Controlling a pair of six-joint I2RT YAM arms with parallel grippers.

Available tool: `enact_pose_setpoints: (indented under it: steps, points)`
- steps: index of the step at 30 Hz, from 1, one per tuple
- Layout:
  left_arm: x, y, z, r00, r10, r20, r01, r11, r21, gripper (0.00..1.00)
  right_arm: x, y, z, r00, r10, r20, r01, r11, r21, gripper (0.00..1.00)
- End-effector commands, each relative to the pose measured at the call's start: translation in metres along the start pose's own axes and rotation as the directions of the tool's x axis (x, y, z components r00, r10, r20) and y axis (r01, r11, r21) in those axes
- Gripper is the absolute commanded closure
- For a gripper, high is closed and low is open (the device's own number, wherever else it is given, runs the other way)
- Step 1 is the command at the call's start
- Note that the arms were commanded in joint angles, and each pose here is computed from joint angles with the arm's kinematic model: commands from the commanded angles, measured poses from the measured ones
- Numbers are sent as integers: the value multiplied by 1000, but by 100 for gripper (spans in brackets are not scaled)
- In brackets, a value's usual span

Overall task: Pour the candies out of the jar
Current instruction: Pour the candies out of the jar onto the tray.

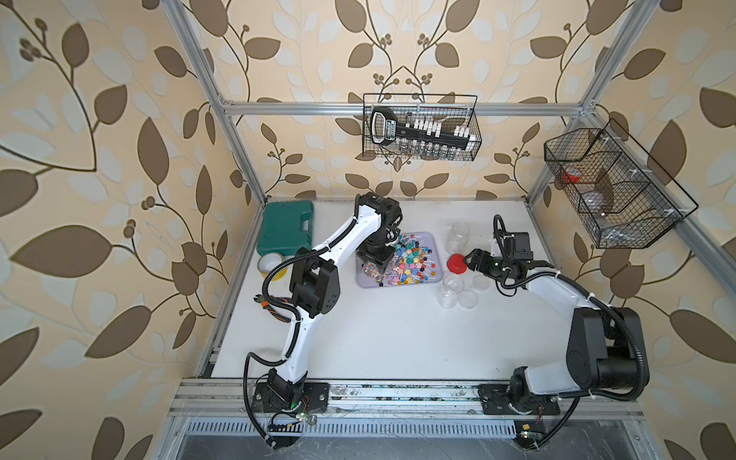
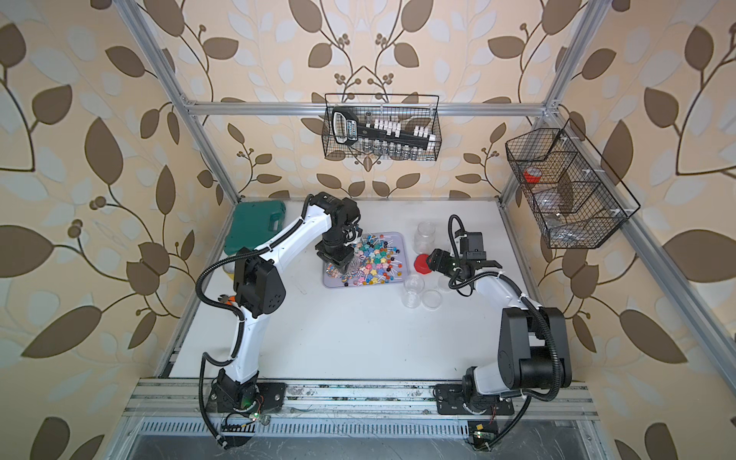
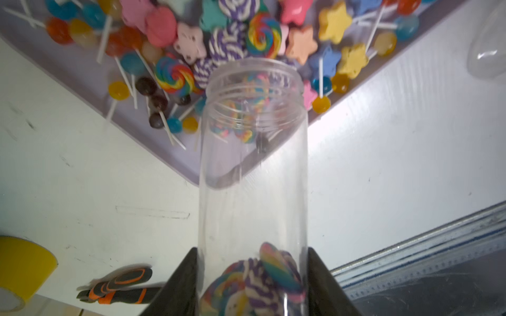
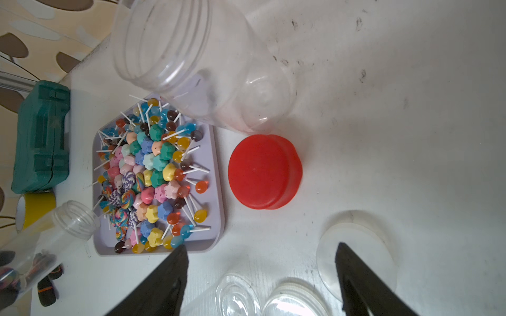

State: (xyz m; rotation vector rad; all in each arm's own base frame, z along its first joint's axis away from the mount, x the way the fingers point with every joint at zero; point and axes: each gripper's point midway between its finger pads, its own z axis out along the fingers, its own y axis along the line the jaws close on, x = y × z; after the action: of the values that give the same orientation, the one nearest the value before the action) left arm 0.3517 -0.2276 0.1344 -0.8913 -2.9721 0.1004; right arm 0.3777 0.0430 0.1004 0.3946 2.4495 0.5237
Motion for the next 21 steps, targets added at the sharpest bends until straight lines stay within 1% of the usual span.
enact_pose_setpoints:
  steps: [1, 2, 3, 4, 5, 6, 8, 10, 11, 13, 15, 19, 20, 21]
  points:
    - [9, 0, -22, 995, 18, 103, -17, 1000, -11, 50, -7, 7, -7, 999, -22, 23, 22, 1000, -18, 19]
    - [12, 5, -13, 997, -23, 80, 19, 999, 41, 51, -8, 9, -9, 999, -25, 27, 26, 999, -25, 19]
    - [14, -3, -24, 997, -58, 48, 52, 992, 118, 53, -10, 11, -10, 999, -30, 33, 31, 999, -38, 19]
    - [16, -10, -34, 997, -66, 40, 60, 989, 135, 55, -10, 13, -11, 999, -32, 36, 34, 998, -43, 19]
    - [14, -16, -41, 996, -35, 82, 25, 993, 112, 52, -10, 14, -12, 999, -31, 38, 33, 998, -49, 19]
    - [10, -16, -41, 990, -13, 140, 0, 996, 91, 49, -11, 16, -12, 999, -32, 41, 35, 998, -60, 19]
    - [10, -9, -24, 987, -29, 161, 11, 994, 107, 48, -11, 24, -12, 998, -41, 39, 45, 994, -104, 19]
    - [10, -11, -19, 987, -69, 145, 42, 983, 177, 49, -11, 32, -13, 998, -51, 38, 56, 989, -135, 19]
    - [5, -12, -17, 983, -77, 167, 45, 981, 191, 49, -11, 36, -15, 997, -63, 42, 68, 987, -146, 19]
    - [-5, -10, -13, 974, -81, 214, 42, 982, 185, 48, -12, 40, -17, 996, -74, 47, 80, 985, -150, 19]
    - [-13, -4, -5, 967, -94, 236, 57, 986, 159, 48, -13, 41, -20, 995, -81, 53, 88, 985, -149, 19]
    - [-22, 11, 17, 964, -124, 236, 103, 990, 97, 46, -13, 41, -22, 995, -85, 57, 93, 986, -142, 18]
    - [-24, 13, 22, 958, -138, 250, 118, 989, 91, 46, -14, 40, -22, 995, -86, 58, 93, 986, -139, 18]
    - [-30, 13, 24, 945, -147, 292, 122, 987, 101, 46, -13, 40, -22, 994, -88, 59, 95, 986, -135, 18]
